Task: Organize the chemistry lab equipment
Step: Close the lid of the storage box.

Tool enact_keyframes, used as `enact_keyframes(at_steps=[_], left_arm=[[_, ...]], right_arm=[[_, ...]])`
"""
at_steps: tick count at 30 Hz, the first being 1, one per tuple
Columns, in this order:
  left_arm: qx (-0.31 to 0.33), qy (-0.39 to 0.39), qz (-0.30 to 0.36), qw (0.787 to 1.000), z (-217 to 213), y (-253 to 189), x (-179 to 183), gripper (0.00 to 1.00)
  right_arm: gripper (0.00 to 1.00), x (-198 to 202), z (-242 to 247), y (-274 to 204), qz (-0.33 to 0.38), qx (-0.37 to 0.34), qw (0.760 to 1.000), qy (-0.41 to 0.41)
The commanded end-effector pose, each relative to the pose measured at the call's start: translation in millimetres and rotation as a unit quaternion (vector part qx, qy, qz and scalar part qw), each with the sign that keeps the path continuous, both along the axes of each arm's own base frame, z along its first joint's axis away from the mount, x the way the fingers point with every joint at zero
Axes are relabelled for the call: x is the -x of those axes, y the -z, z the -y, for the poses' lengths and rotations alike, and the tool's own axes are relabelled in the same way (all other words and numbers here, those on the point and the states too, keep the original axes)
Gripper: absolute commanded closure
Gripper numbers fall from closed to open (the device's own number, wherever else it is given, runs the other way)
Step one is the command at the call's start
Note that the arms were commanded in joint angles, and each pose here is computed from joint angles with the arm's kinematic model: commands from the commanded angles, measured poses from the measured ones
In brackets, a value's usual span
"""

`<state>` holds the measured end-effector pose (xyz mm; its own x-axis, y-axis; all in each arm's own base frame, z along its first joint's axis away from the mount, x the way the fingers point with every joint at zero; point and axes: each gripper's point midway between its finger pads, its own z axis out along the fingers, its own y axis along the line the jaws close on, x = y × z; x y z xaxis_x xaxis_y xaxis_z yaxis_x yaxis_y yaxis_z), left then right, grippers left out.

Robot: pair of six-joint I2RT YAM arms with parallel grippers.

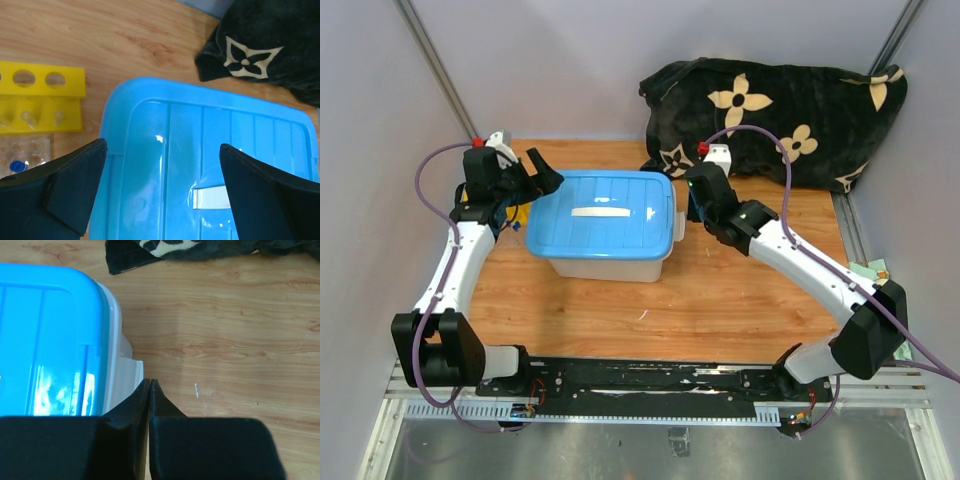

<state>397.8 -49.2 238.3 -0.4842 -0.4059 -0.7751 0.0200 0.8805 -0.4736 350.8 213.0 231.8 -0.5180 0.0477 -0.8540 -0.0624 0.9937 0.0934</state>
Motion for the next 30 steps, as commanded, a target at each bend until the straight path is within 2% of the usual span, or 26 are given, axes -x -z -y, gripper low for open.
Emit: enact_keyframes(at_steps=[1, 9, 18, 23, 27, 30], left_arm=[[-0.013, 0.005, 0.044, 0.999, 3.3, -32.5, -15.8, 0.01], [-0.007, 0.015, 0.056, 0.998, 15.8, -44.4, -17.7, 0.01], [-0.02, 0.008, 0.047, 0.999, 14.7, -37.3, -15.1, 0.01], [-0.056, -0.027, 0.013, 0.998, -3.1, -26.0, -5.4, 0.01], [-0.061, -0.033, -0.022, 0.997, -6.1, -17.8, 5.5, 0.01], [-0.075, -0.052, -0.023, 0.996, -14.2, -21.0, 15.5, 0.03]], right_arm=[[0.98, -5.7, 6.0, 14.2, -0.02, 0.015, 1.0, -0.011], [0.99, -9.5, -4.4, 12.4, -0.015, 0.003, 0.999, -0.029], [0.99, -5.6, -13.0, -30.0, 0.06, -0.027, 0.995, -0.079], [0.98, -3.5, -23.4, -35.2, 0.067, -0.04, 0.991, -0.11], [0.98, -2.9, -24.8, -30.0, 0.06, -0.04, 0.991, -0.111], [0.98, -1.6, -24.5, -27.7, 0.058, -0.043, 0.991, -0.111]])
